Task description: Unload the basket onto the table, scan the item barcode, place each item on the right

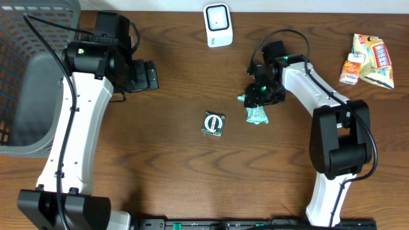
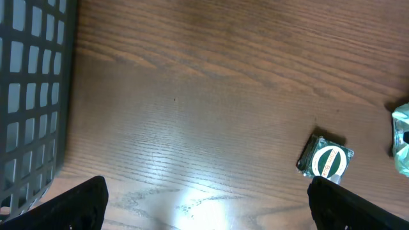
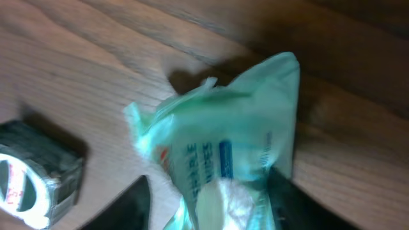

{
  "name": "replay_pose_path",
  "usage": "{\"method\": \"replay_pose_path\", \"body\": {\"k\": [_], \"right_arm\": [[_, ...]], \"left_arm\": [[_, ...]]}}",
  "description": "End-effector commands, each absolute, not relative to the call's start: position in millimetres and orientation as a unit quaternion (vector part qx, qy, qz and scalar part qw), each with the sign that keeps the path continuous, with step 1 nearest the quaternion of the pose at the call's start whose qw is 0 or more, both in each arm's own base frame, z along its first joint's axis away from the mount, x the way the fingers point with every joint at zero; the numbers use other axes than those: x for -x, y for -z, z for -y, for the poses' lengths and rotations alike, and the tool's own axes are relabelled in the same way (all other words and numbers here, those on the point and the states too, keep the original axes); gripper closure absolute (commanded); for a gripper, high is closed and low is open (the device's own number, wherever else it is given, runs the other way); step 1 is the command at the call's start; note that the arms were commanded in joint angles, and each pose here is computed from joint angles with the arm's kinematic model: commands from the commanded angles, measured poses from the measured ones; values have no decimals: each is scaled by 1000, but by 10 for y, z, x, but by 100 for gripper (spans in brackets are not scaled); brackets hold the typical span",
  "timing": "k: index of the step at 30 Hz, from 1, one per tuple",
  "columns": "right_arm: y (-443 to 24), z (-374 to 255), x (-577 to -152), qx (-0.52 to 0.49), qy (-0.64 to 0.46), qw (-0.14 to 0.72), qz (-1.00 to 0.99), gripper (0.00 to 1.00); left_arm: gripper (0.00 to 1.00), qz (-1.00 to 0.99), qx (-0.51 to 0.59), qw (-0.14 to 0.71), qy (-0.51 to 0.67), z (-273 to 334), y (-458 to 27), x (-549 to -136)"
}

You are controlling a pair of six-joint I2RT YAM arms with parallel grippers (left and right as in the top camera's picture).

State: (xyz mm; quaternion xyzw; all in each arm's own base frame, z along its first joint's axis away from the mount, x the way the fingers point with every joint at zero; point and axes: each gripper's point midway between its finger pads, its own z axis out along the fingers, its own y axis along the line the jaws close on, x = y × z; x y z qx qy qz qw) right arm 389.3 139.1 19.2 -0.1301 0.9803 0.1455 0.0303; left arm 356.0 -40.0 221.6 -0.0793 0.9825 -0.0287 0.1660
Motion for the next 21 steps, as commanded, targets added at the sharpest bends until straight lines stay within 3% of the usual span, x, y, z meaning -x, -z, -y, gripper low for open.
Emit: {"method": "replay_pose_path", "body": {"k": [1, 3, 4, 9, 14, 16, 19, 20, 21], "right_arm": [[44, -1429, -3781, 138, -155, -5, -978, 74], [60, -1422, -3777, 130, -153, -8, -979, 96], [51, -1415, -3788, 122, -151, -7, -981, 99], [-353, -1517, -4192, 78, -154, 53, -983, 99], [-945, -1722, -4793, 72, -140, 173, -972, 99], [-1192, -1806, -5078, 80, -99, 248, -960, 99], [-1281, -1787, -5190, 72, -36, 288, -954, 99], [-1241, -1742, -5133, 62, -14, 279, -958, 78], [-1180, -1724, -5051, 61, -7, 261, -963, 67]], "left_arm": [[2, -983, 78, 162, 25, 386, -2191, -3559], [2, -983, 78, 162, 25, 386, -2191, -3559], [2, -983, 78, 162, 25, 386, -2191, -3559], [2, -983, 78, 162, 25, 386, -2191, -3559], [2, -983, 78, 162, 25, 386, -2191, -3559], [2, -983, 78, 162, 25, 386, -2191, -3559], [2, -983, 78, 162, 25, 386, -2191, -3559], [2, -983, 78, 162, 25, 386, -2191, -3559], [2, -983, 78, 162, 25, 386, -2191, -3559]]}}
